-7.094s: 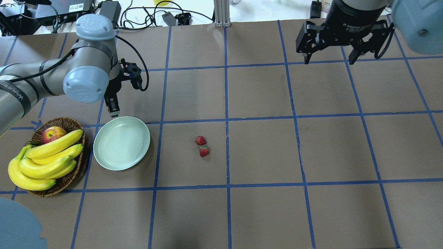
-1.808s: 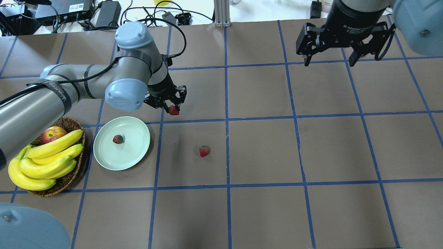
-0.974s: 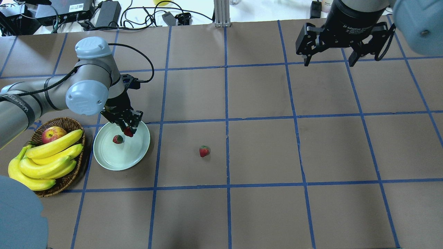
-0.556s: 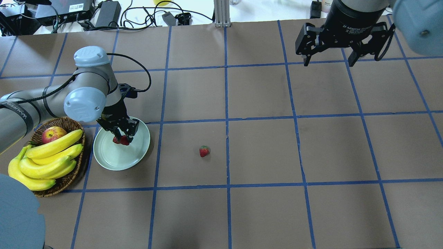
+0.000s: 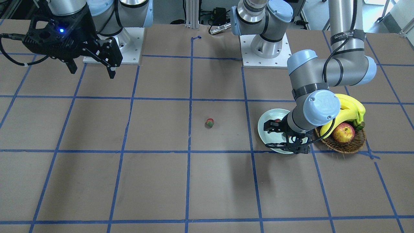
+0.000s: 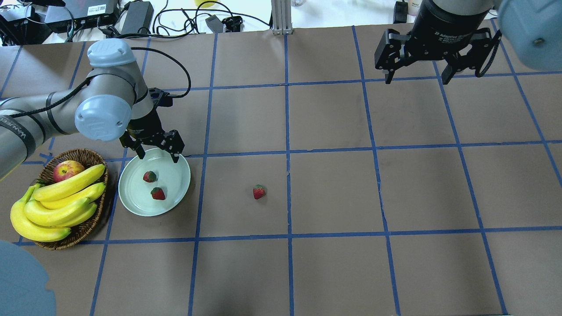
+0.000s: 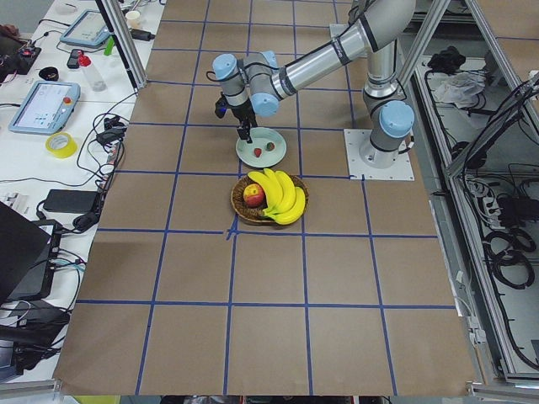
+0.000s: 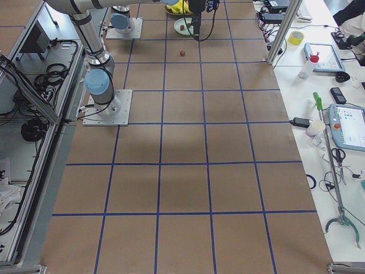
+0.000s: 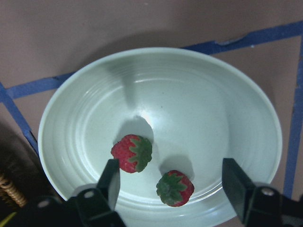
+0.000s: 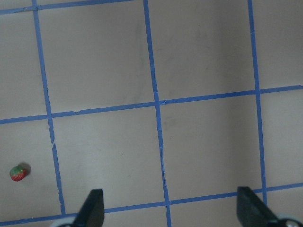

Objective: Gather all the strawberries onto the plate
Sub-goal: 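Move the left gripper to the last strawberry and grasp it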

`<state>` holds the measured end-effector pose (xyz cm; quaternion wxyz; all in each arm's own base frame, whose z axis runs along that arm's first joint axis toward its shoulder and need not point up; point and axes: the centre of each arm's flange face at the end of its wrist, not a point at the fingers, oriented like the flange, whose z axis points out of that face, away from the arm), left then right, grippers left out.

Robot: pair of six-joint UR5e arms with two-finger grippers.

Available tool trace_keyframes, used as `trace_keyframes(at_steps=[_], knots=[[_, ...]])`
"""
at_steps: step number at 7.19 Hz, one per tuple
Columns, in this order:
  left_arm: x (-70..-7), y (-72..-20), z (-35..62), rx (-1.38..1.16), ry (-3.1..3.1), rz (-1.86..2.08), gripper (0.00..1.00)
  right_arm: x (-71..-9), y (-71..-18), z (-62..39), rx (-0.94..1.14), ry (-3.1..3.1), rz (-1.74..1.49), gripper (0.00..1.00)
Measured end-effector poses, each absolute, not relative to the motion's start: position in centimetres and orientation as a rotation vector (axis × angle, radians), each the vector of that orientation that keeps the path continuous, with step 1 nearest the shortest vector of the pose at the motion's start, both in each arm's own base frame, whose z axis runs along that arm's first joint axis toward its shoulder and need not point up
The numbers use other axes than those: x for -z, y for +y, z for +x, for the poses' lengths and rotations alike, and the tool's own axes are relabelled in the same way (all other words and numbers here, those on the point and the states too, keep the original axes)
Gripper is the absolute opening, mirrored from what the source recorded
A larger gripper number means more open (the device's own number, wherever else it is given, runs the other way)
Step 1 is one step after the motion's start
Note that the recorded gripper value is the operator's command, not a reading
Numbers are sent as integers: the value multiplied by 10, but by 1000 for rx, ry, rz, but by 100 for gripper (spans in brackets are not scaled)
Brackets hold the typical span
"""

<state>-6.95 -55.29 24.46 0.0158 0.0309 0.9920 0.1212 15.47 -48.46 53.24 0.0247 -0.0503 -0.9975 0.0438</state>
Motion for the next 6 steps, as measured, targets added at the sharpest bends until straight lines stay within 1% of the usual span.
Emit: trace_keyframes(at_steps=[1,2,4,6], knots=[[-257,-550,-104,-361,3116,-73,100,-532,-485,155,-135,-3085,-155,100],[-264,-542,-147,-339,3125,-125,100,-532,-485,155,-135,-3085,-155,100],[-263,-519,-224,-316,3119,-57,100,-532,-485,155,-134,-3085,-155,100],[-252,-496,-260,-351,3111,10,100,-532,-485,155,-134,-3085,-155,100]])
